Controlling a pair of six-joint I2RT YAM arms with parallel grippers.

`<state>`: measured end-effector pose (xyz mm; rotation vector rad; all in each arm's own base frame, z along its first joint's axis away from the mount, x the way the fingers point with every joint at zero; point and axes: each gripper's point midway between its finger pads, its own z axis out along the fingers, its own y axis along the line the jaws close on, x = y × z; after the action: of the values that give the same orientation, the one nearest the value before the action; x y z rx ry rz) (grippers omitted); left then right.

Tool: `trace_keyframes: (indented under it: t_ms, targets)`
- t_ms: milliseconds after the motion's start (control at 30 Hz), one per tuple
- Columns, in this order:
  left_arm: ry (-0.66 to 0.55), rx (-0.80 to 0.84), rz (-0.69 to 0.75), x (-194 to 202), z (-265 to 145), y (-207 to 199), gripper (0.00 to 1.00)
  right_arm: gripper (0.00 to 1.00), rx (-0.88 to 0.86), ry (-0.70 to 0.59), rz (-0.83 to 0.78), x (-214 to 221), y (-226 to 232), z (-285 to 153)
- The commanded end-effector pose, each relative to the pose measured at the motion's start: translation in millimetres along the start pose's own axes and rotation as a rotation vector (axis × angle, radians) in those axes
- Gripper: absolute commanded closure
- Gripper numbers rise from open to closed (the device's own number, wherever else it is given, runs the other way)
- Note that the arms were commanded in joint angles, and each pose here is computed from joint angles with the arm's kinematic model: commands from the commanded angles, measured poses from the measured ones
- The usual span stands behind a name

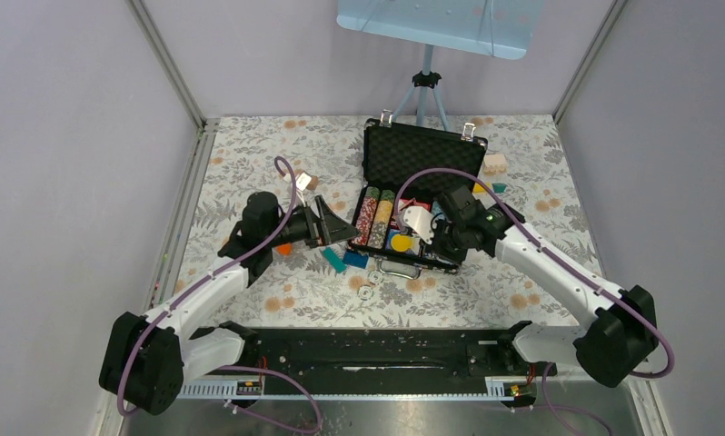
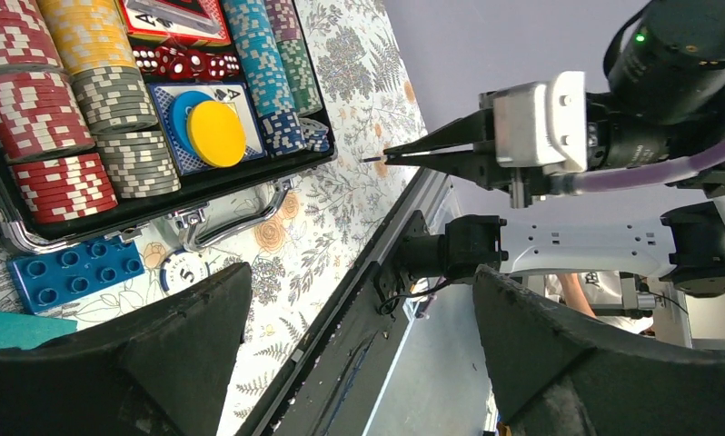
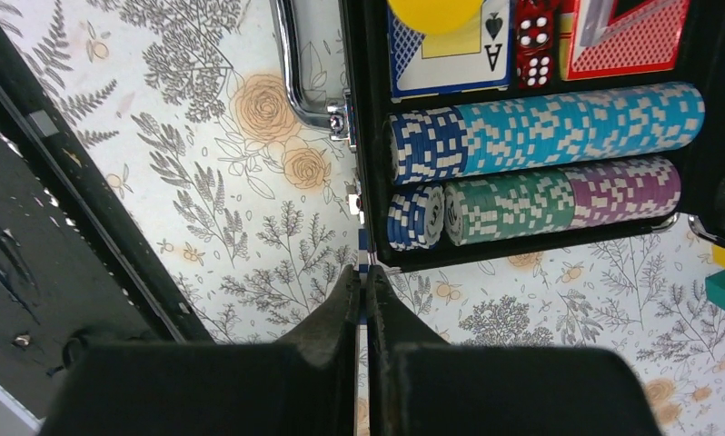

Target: Pack up texas hold em set

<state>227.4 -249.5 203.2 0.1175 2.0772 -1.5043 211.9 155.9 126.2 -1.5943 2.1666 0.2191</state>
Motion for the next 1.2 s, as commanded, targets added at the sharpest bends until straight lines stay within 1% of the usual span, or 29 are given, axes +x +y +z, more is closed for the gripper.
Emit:
trace_keyframes:
  t_ms: [0, 133, 300, 500, 900, 1167]
  targets:
    - [-0.040, 0.041, 0.077, -15.6, -4.1, -19.3, 0.09, 1.00, -0.024, 0.020, -0.050, 6.7, -5.9, 13.6]
    - [-0.037, 0.037, 0.076, -15.0, -4.4, -18.6, 0.10, 1.00, -0.052, 0.027, -0.009, 10.2, -12.5, 23.7]
    - [-0.035, 0.032, 0.072, -14.5, -4.1, -17.1, 0.09, 1.00, -0.065, 0.054, -0.005, 15.2, -21.6, 31.7]
    - [-0.037, 0.029, 0.072, -14.5, -4.1, -16.7, 0.09, 1.00, -0.078, 0.052, 0.003, 14.6, -25.9, 39.4]
    - [-0.033, 0.020, 0.070, -14.0, -3.8, -14.6, 0.09, 1.00, 0.012, 0.127, -0.006, 29.7, -46.0, 50.5]
    - [-0.030, 0.020, 0.065, -14.0, -2.7, -13.6, 0.09, 1.00, 0.101, 0.129, -0.022, 29.0, -61.2, 44.1]
